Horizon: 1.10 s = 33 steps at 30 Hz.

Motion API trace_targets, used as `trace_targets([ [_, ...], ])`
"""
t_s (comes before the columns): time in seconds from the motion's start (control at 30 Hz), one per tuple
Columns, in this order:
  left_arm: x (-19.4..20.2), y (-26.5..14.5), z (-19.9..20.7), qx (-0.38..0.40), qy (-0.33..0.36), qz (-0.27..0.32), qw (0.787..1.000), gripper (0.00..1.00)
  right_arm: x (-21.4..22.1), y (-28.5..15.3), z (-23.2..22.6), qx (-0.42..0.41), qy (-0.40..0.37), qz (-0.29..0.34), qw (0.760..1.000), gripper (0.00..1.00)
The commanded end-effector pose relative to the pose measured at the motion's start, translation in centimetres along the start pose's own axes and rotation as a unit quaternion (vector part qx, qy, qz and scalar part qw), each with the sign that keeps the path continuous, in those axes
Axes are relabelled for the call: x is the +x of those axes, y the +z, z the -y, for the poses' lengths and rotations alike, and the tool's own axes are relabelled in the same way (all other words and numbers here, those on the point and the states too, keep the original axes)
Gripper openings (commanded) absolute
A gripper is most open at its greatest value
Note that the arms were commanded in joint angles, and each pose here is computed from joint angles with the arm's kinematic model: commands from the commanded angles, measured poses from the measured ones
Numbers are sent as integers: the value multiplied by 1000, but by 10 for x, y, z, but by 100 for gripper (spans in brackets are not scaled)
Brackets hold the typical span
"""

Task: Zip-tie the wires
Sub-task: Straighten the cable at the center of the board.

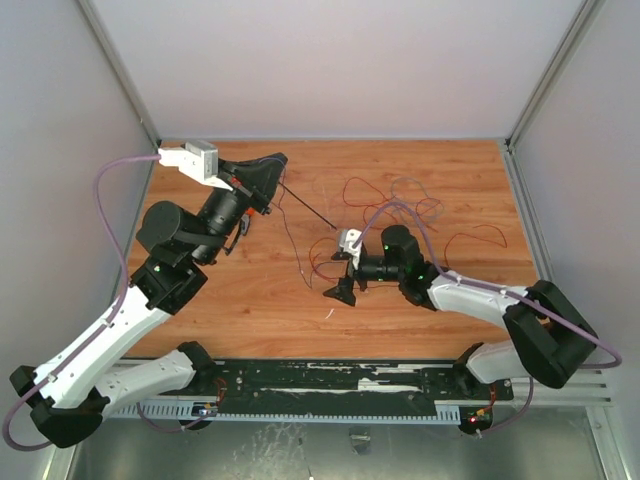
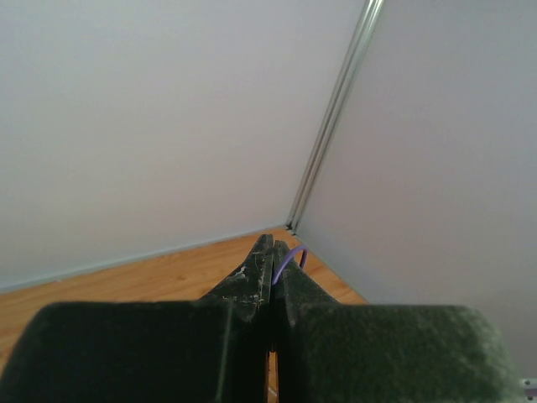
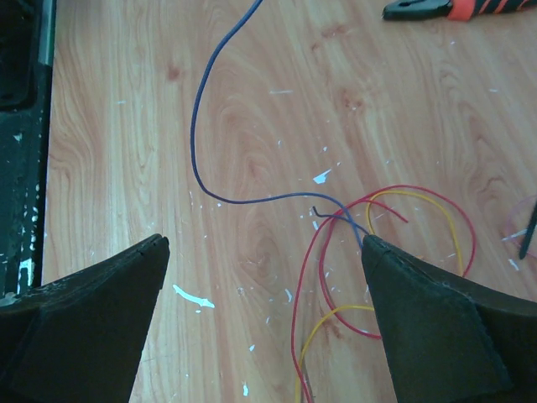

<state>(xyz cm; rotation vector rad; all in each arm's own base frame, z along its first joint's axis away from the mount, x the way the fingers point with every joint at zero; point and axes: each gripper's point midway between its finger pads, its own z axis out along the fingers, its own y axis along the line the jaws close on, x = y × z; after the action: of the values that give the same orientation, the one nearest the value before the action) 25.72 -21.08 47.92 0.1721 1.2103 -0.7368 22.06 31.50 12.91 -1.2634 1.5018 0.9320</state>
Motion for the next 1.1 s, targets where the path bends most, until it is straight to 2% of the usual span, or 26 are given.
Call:
trace_targets([
  [0.0, -30, -3, 2, 1, 3, 37, 999, 0, -4, 12, 9, 17, -32, -8, 999, 99],
  [0.3, -33, -4, 4, 4, 5, 37, 999, 0, 11, 18, 54, 93, -51, -71, 992, 90],
  [0.67, -35, -6, 2, 1, 12, 37, 999, 0, 49, 26, 68, 85, -29, -141, 986, 64],
  [0.73, -35, -6, 1, -1, 13, 37, 999, 0, 57, 24, 69, 87, -21, -152, 984, 54],
  [0.8, -36, -6, 1, -3, 15, 36, 999, 0, 58, 21, 74, 99, -14, -159, 982, 34],
  [0.9, -38, -7, -6, -23, 17, 32, 999, 0, 34, 10, 88, 139, -19, -140, 980, 6],
  [1.0, -41, -10, -17, -58, 21, 22, 998, 0, -6, -8, 101, 186, -37, -97, 977, 0],
  [1.07, -42, -12, -24, -76, 27, 17, 997, 0, -29, -21, 108, 209, -42, -79, 974, 0],
])
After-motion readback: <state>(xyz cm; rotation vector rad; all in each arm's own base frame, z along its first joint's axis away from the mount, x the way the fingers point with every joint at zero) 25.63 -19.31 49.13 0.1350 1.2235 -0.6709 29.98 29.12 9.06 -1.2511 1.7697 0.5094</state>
